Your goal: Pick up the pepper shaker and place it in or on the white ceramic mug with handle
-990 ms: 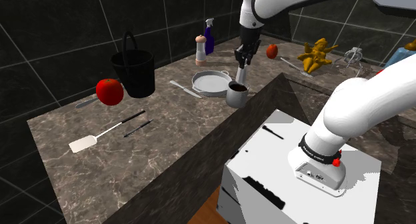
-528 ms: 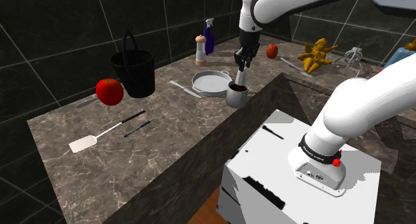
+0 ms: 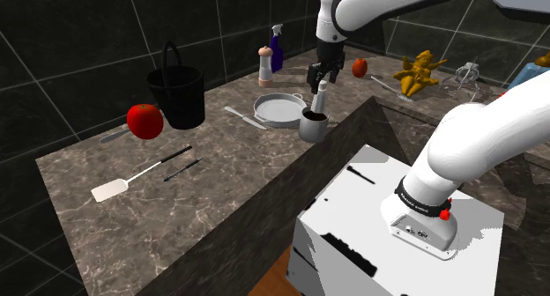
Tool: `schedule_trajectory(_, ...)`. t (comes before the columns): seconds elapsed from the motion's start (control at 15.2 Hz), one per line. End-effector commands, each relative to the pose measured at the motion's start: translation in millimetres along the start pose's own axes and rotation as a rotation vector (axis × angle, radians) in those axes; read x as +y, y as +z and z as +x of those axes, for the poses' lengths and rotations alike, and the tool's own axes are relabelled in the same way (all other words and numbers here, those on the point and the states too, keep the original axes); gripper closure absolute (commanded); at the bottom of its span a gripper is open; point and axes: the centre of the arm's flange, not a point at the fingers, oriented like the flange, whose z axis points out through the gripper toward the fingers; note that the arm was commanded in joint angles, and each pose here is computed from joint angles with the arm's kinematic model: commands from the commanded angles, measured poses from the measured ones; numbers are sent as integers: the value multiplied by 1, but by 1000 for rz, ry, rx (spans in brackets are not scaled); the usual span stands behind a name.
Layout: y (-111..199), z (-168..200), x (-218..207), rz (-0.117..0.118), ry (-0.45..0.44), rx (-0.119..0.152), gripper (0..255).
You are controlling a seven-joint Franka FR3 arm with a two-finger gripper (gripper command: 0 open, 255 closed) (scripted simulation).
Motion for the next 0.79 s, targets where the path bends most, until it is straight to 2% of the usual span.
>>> schedule_trajectory(0.0,-13,0,0,0,0,0,0)
schedule_trajectory(0.2,-50,0,0,0,0,0,0)
schedule_trajectory(0.73,-50,0,0,0,0,0,0)
